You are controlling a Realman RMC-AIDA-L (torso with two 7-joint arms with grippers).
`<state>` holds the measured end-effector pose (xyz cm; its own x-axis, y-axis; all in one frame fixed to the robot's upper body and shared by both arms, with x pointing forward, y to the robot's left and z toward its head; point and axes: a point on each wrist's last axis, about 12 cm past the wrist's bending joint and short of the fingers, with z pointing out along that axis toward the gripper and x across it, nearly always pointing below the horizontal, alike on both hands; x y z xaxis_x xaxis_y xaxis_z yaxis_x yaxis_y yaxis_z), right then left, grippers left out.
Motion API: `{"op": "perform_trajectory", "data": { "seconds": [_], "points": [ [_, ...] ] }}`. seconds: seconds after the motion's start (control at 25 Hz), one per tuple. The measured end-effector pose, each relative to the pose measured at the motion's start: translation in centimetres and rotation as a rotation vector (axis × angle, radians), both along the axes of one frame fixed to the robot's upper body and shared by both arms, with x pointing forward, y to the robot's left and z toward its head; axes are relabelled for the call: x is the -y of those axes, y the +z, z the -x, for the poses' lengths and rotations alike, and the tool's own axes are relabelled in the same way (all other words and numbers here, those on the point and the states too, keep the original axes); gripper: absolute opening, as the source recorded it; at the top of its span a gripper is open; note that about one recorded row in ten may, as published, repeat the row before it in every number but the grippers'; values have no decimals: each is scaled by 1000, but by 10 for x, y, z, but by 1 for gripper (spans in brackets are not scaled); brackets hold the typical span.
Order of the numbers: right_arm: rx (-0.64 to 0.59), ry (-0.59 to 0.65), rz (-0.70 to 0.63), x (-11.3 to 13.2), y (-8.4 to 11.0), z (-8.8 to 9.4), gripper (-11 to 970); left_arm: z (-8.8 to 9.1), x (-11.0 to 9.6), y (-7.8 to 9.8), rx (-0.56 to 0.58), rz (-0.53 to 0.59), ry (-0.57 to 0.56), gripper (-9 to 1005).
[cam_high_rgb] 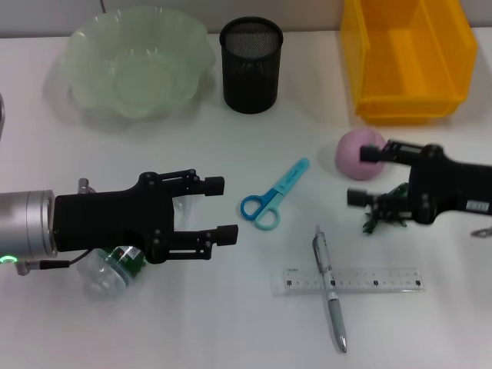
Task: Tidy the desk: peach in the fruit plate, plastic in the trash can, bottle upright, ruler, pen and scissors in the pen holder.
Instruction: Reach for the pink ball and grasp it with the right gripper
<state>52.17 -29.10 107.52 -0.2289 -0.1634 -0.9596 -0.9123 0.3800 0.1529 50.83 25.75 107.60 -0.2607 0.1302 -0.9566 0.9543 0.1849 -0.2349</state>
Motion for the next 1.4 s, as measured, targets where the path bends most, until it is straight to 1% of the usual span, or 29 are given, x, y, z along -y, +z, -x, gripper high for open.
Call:
{"op": "perform_trajectory", "data": {
  "seconds": [0.04, 0.08, 0.12, 0.16, 0.2, 0.24, 0.28, 0.44, 0.72, 1.16, 1.4],
  "points": [
    [-8, -67, 12, 6, 0, -6, 815, 1, 0, 0, -1, 0, 1, 780],
    [-8, -67, 12, 6, 0, -6, 815, 1, 0, 0, -1, 0, 1, 780],
    [-15, -101, 23, 9, 0, -9, 815, 1, 0, 0, -2, 0, 2, 780],
    [-27, -163, 53, 14, -2, -16, 815, 1, -1, -1, -3, 0, 3, 780],
    [-27, -163, 53, 14, -2, -16, 815, 1, -1, -1, -3, 0, 3, 780],
    [-33, -218, 88, 17, -4, -23, 815, 1, -1, -1, -3, 0, 3, 781],
    [-33, -218, 88, 17, -4, -23, 815, 1, -1, -1, -3, 0, 4, 781],
    [-35, -312, 148, 15, -12, -36, 815, 1, -1, -1, -3, 1, 6, 781],
    [-44, -345, 179, 9, -19, -41, 815, 1, -2, -1, -4, 1, 9, 781],
    [-65, -330, 255, -5, -31, -46, 816, 2, -3, -1, -2, 1, 7, 781],
    [-66, -326, 264, -11, -34, -49, 816, 2, -3, 0, -2, 1, 7, 781]
  ]
}}
